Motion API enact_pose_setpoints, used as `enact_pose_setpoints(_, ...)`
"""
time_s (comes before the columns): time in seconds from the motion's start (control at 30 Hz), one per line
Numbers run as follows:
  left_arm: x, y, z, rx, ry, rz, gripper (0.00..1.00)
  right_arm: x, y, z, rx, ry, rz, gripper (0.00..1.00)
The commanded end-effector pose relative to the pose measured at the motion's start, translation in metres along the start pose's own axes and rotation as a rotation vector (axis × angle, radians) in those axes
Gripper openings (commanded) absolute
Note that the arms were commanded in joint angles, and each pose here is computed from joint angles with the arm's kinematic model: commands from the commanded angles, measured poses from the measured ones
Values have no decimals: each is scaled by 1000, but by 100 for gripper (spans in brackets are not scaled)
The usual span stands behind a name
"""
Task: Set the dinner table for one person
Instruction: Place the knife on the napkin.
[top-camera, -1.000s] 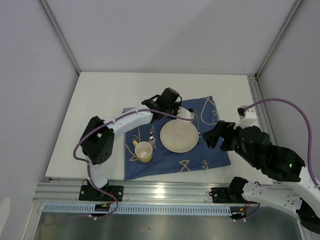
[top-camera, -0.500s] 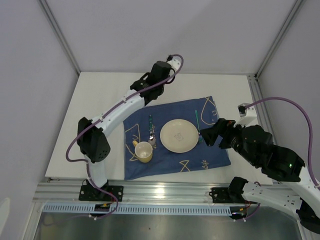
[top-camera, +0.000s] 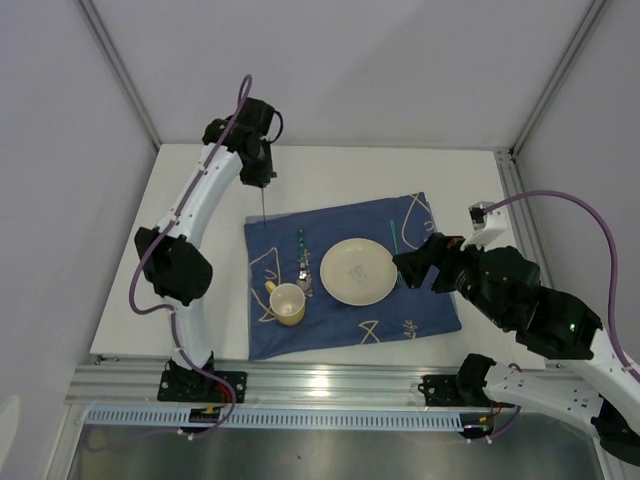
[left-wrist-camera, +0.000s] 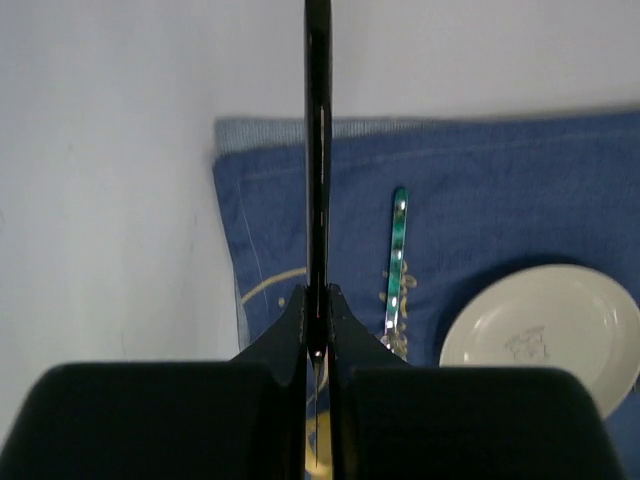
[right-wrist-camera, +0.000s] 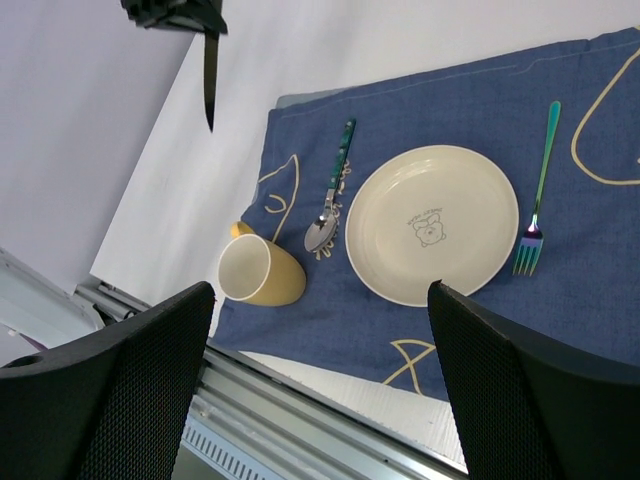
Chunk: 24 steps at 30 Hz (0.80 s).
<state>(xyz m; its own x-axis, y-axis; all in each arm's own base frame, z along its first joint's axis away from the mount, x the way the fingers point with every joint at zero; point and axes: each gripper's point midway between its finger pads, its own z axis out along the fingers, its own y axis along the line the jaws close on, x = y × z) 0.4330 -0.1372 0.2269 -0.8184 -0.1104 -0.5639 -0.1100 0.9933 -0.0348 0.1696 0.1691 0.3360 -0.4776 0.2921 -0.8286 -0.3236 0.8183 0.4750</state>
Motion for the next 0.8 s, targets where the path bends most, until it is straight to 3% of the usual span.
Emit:
enact_pose_setpoints(0.0,37,-30,-31,261,143,-70,0,-5,10,4,-40,-25,-2,91)
enact_pose_setpoints(0.2,73,-34,-18,372,297,-47,0,-1,14,8,-54,-16,6,91)
enact_pose_setpoints(0.43,114,-29,8,395,393,-70,0,4,14,8,-58,-11,26,90)
enact_pose_setpoints(0.63,133,-28,31,425,450,-92,0,6,16,6,-67,-6,34,89)
enact_pose_setpoints(0.77,128,-30,36,475,416,-113,0,8,17,6,-69,1,35,89)
